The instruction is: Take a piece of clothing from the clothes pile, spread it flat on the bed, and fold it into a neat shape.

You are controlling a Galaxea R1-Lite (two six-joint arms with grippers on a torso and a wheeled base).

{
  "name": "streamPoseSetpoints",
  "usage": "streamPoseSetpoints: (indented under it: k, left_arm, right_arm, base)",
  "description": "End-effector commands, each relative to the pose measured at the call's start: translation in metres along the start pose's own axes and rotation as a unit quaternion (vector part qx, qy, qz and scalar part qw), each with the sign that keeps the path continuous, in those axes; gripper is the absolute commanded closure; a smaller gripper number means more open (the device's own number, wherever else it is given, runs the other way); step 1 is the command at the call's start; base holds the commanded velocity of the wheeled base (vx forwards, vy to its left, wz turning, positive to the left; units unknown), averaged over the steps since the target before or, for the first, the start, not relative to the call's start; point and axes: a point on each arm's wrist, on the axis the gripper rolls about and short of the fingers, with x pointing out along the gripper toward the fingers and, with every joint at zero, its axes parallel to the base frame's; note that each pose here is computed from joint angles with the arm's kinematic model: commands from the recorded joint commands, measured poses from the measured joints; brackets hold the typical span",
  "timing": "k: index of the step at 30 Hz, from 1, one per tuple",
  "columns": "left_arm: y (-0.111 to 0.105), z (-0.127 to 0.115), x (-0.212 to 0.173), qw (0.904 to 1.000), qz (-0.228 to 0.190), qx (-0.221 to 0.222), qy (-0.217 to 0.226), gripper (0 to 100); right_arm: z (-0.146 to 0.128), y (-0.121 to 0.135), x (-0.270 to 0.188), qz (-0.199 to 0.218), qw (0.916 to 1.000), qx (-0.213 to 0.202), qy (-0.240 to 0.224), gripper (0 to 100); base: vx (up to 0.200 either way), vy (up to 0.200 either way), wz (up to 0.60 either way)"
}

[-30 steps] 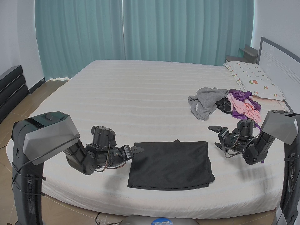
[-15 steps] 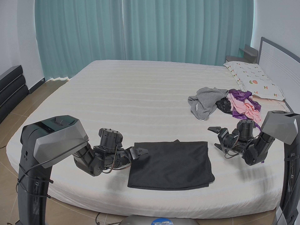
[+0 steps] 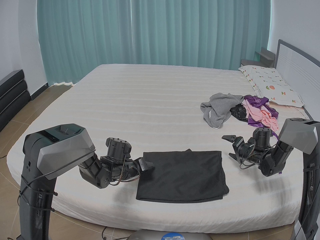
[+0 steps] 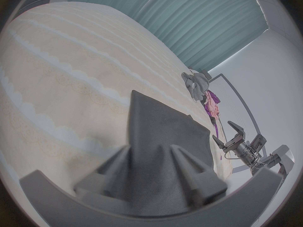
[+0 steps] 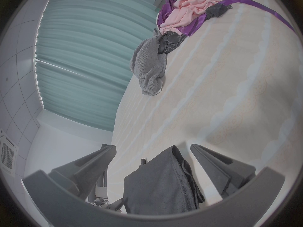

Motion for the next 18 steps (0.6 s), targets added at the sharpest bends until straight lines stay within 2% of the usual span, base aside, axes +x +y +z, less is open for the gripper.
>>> streamPoseSetpoints:
  k: [1, 18]
  left_arm:
    - [0.0007, -0.0003, -0.0007, 1.0, 0.001, -0.002, 0.0, 100]
    - [0.0013, -0.0012, -0.0017, 0.9998, 0.015, -0.003, -0.009, 100]
  right_arm:
    - [0.001, 0.0002, -0.0007, 0.0, 1.0, 0.001, -0.001, 0]
    - [0.0016, 0.0001, -0.0007, 0.0, 1.0, 0.002, -0.002, 0]
  base:
    - [0.0, 0.0, 0.0]
    - [0.0, 0.0, 0.0]
